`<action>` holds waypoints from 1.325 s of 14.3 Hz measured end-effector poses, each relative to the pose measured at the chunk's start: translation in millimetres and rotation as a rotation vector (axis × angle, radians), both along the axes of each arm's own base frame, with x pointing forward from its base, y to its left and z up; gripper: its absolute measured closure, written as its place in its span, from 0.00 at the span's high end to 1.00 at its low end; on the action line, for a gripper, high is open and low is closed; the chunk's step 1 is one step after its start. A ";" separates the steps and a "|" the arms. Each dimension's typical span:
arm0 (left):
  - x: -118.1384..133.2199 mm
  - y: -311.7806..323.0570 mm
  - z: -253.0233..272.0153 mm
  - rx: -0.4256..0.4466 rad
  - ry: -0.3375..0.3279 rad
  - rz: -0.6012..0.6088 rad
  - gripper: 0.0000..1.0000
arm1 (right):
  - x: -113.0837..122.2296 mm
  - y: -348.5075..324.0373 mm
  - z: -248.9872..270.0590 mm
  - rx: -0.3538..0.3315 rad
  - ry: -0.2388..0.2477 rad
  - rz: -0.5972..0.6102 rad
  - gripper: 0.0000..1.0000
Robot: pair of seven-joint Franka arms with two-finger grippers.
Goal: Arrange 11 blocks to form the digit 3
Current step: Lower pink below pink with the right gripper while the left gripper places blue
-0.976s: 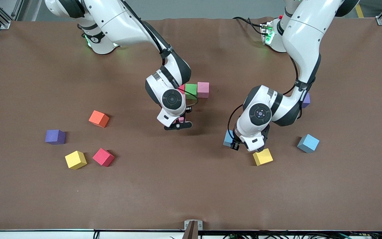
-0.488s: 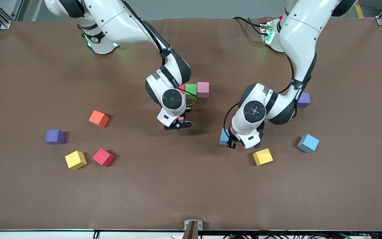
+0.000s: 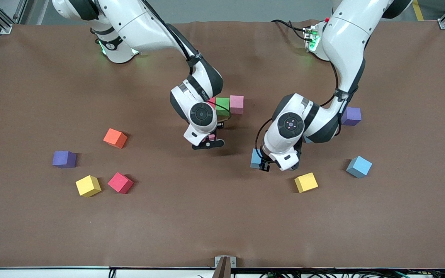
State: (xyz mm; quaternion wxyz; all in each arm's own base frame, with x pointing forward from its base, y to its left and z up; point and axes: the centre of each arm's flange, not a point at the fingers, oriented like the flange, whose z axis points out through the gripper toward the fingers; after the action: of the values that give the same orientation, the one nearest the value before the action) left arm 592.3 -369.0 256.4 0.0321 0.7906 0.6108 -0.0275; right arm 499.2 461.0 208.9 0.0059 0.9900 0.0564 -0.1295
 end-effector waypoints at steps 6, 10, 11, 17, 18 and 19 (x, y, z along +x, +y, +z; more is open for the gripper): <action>-7.6 -12.0 0.1 0.000 0.001 -0.006 0.59 | -0.8 0.8 0.0 0.000 0.001 -0.007 0.56; -13.5 -20.8 0.1 0.000 0.005 0.026 0.59 | -5.8 6.2 0.1 0.005 0.009 -0.013 0.56; -14.4 -22.2 0.1 0.000 0.008 0.055 0.59 | -6.1 6.4 0.1 0.005 0.009 -0.013 0.56; -20.7 -31.3 0.1 0.001 0.015 0.117 0.59 | -7.1 5.6 -0.8 0.003 0.012 -0.014 0.56; -21.6 -32.6 0.1 0.001 0.015 0.115 0.59 | -7.1 5.6 -0.8 0.003 0.012 -0.014 0.56; -22.9 -34.4 0.1 0.001 0.015 0.117 0.59 | -7.2 5.5 -0.9 0.003 0.012 -0.014 0.57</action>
State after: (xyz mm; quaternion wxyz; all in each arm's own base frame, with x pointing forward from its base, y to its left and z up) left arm 569.4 -403.4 256.4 0.0287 0.7535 0.6561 -0.0314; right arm 492.0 466.5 208.0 0.0032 0.9895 0.0498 -0.1355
